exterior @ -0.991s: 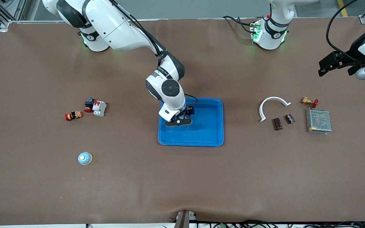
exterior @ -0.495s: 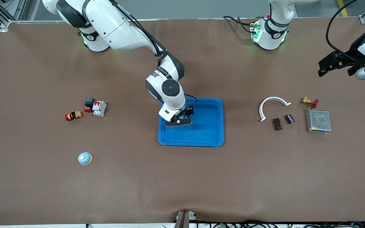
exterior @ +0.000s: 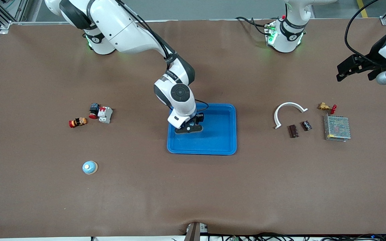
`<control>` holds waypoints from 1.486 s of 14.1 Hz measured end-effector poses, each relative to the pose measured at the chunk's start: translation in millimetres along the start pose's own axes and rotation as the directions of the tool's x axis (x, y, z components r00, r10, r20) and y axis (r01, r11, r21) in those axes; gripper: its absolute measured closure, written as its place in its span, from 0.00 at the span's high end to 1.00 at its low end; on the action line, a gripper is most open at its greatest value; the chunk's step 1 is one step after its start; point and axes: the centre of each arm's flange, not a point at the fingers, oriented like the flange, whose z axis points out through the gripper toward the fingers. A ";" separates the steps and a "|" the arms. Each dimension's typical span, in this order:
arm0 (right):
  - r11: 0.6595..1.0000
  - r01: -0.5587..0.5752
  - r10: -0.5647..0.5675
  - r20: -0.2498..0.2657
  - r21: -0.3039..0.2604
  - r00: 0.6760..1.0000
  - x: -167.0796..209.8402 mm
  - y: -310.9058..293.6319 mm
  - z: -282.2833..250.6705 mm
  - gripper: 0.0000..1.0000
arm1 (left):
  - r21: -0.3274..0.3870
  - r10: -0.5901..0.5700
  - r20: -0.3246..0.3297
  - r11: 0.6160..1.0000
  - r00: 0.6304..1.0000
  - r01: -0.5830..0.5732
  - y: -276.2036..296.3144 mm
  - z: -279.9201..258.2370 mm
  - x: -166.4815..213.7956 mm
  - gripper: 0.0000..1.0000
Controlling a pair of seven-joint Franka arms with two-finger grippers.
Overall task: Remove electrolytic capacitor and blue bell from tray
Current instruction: 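Grasp the second blue bell with the right gripper and lift it, then carry the bell with the right gripper beside the first bell, set down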
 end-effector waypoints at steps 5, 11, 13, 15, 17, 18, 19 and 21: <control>1.000 -0.001 0.001 -0.003 0.001 1.000 1.1 0.0 -1.5 0.66 | 0.000 0.000 0.000 1.000 1.000 0.000 -0.1 0.0 0.0 1.00; 1.000 -0.012 0.012 0.000 -0.025 1.000 19.4 13.3 -53.1 0.66 | 0.000 0.000 0.000 1.000 1.000 0.000 -0.1 0.2 0.0 1.00; 0.999 0.025 -0.025 0.008 -0.039 1.000 36.0 37.6 -82.9 0.66 | 0.000 -0.001 0.000 1.000 1.000 0.001 -0.4 0.2 0.1 1.00; 0.996 0.077 -0.076 0.026 -0.053 0.997 56.9 75.4 -108.8 0.66 | 0.000 -0.001 0.000 1.000 1.000 0.001 -0.7 0.2 0.1 1.00; 0.990 0.132 -0.129 0.058 -0.042 0.990 78.0 120.1 -127.7 0.66 | 0.000 -0.002 0.000 1.000 1.000 0.002 -0.9 0.2 0.1 1.00; 0.987 0.162 -0.160 0.074 -0.018 0.984 89.5 145.6 -134.4 0.66 | 0.000 -0.002 0.000 1.000 1.000 0.002 -1.1 0.2 0.2 1.00; 0.980 0.196 -0.196 0.087 0.011 0.977 100.7 174.0 -139.3 0.66 | 0.000 -0.002 0.000 1.000 1.000 0.002 -1.3 0.2 0.2 1.00; 0.965 0.257 -0.260 0.102 0.046 0.960 119.4 230.2 -146.2 0.66 | 0.000 -0.002 0.000 1.000 1.000 0.002 -1.2 0.2 0.2 1.00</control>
